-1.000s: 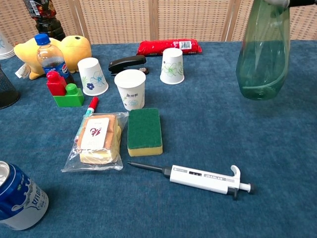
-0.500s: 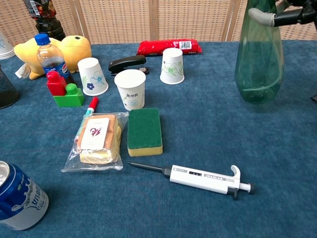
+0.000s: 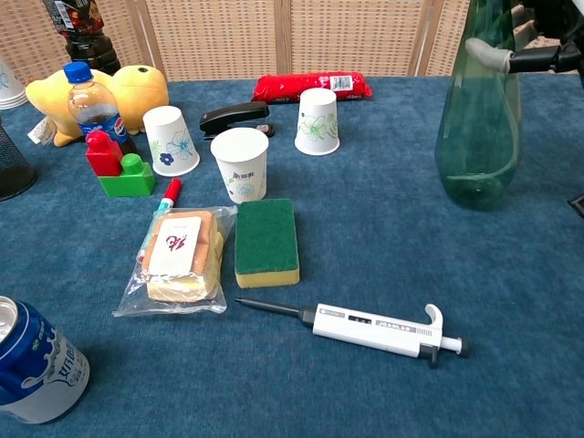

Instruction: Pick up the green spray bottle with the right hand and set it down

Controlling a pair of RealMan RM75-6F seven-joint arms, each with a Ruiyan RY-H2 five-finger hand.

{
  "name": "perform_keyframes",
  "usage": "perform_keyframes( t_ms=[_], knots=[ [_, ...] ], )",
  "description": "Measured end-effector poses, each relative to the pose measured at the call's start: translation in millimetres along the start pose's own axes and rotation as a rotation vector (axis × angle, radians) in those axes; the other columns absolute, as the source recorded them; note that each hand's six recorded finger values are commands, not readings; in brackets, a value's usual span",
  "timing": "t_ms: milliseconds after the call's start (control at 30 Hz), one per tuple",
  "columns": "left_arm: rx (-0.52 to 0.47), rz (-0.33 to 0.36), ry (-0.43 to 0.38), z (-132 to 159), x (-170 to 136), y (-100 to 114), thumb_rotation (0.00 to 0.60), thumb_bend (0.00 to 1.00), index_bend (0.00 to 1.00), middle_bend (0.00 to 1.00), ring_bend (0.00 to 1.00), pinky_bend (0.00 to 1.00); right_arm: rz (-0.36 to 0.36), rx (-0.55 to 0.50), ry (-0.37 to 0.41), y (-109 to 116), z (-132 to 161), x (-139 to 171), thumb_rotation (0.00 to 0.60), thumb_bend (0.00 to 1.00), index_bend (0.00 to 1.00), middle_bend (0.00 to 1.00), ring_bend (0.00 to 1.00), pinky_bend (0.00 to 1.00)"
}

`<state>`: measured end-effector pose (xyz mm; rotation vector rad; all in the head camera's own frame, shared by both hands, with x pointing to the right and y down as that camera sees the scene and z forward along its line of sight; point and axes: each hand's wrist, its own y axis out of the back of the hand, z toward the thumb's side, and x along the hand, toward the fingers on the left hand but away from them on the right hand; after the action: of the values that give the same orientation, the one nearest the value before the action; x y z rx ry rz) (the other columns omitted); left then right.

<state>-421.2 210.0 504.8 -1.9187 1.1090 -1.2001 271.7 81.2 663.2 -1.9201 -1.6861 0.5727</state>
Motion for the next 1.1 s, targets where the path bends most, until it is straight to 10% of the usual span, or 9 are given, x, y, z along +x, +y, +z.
perform_keyframes(
  t_ms=[1100],
  knots=[
    [0.009, -0.003, -0.022, 11, 2, 0, 0.6, 0.18, 0.32, 0.35, 0.27, 0.21, -0.036, 0.032, -0.001, 18, -24, 13, 0.6, 0.3, 0.5, 0.48, 0.41, 0.49]
  ],
)
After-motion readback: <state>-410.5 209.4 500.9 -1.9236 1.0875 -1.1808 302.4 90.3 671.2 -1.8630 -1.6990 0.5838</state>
